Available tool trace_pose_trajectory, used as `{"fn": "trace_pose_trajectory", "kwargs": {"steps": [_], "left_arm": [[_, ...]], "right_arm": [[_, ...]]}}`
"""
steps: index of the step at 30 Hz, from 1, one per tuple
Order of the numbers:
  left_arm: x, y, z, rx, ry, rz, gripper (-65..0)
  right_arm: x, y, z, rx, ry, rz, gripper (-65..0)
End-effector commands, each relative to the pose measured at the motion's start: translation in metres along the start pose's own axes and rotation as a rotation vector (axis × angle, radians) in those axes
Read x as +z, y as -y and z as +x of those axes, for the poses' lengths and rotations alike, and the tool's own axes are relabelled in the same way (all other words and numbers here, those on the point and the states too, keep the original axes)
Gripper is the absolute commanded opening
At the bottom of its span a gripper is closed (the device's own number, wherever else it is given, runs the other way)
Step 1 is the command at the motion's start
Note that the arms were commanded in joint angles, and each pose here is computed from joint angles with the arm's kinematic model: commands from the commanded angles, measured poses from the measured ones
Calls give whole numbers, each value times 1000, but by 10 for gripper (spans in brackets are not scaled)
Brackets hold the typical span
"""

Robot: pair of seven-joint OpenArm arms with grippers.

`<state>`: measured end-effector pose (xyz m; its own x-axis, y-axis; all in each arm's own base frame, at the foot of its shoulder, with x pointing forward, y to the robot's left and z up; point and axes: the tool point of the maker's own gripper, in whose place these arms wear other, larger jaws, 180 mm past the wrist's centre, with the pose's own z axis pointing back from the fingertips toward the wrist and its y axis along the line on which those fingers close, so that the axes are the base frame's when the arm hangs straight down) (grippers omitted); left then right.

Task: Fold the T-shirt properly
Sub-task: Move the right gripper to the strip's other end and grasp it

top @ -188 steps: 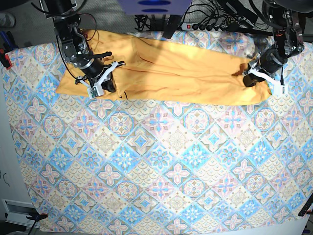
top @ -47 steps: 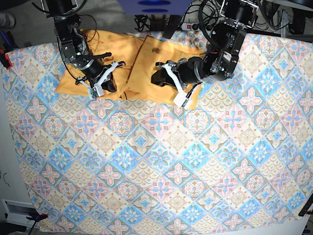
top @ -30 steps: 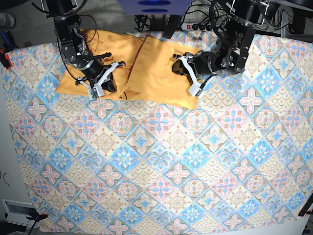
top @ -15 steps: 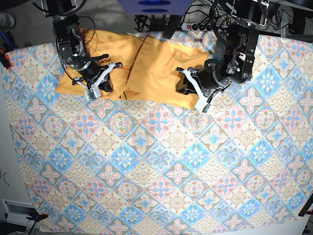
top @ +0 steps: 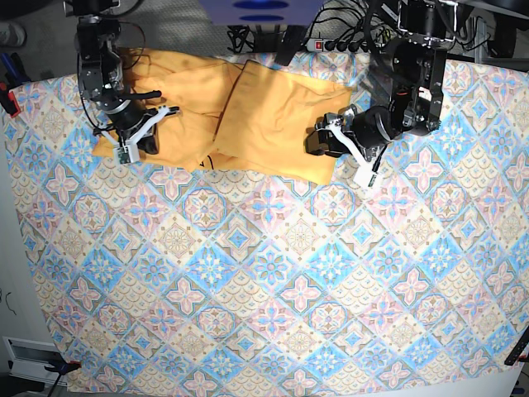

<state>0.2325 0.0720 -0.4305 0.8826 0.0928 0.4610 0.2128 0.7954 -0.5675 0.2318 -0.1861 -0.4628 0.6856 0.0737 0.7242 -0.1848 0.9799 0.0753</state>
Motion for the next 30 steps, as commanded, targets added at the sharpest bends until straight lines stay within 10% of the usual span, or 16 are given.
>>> {"fn": "trace_pose_trajectory", "kwargs": {"steps": [1, 18, 30], "left_arm": [[-1, 12, 9, -27, 22, -37, -369], [-37, 20, -15, -48, -118, -73, -369], [-36, 19, -15, -50, -120, -71, -369]], "right_arm": [[4, 4, 17, 7, 59, -1, -650], [66, 86, -7, -62, 48, -239, -541], [88, 69, -22, -21, -62, -211, -422]]}}
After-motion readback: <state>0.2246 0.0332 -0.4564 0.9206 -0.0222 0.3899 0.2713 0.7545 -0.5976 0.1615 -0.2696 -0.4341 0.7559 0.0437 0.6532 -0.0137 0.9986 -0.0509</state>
